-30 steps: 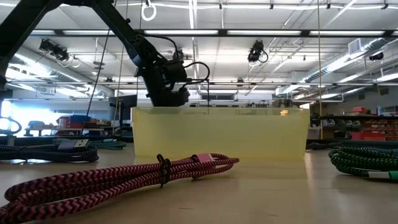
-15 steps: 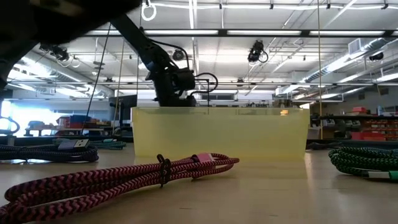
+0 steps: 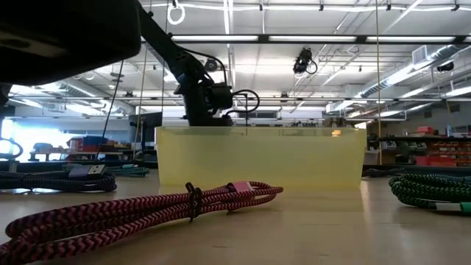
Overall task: Pick and place USB-C Cables
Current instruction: Put the white and black charger cable into the yellow bin
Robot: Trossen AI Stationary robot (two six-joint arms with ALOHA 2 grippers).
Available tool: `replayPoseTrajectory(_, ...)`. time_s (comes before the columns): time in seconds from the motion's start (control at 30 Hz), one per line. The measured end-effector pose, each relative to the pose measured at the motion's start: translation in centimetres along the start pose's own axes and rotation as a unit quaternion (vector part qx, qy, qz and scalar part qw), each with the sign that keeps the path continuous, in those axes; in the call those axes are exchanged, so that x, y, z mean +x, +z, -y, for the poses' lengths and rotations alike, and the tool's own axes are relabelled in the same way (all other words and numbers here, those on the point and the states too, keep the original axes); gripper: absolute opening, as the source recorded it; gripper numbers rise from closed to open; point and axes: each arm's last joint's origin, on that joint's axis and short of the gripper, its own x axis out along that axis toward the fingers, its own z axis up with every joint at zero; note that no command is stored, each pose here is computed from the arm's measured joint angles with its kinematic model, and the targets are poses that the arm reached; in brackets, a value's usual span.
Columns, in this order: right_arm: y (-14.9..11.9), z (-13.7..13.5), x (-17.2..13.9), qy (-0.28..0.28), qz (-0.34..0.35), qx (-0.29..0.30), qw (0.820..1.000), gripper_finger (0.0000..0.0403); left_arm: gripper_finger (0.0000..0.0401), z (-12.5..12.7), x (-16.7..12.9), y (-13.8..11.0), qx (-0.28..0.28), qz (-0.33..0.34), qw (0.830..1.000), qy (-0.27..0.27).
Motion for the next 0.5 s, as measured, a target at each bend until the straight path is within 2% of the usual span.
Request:
replayPoseTrajectory(0.1, 0.24, -0.07, -0.01, 0.003, 0.012, -0.003, 1.000, 0.0168, 0.0116, 0.10, 0.04, -0.07, -0.013, -0.003, 1.000, -0.005)
replayPoseTrajectory(0.23, 0.42, -0.13, -0.09, 0.005, 0.018, -0.004, 1.000, 0.0168, 0.0026, 0.18, 0.06, -0.09, -0.029, -0.008, 1.000, -0.005)
replayPoseTrajectory(0.37, 0.45, -0.15, -0.13, 0.005, 0.018, -0.003, 1.000, 0.0168, 0.0013, 0.13, 0.04, -0.08, -0.064, -0.007, 0.998, -0.003)
replayPoseTrajectory(0.5, 0.43, -0.17, -0.24, 0.004, 0.012, -0.002, 1.000, 0.0168, 0.0006, -0.20, -0.92, 0.52, -0.130, -0.013, 0.991, -0.006)
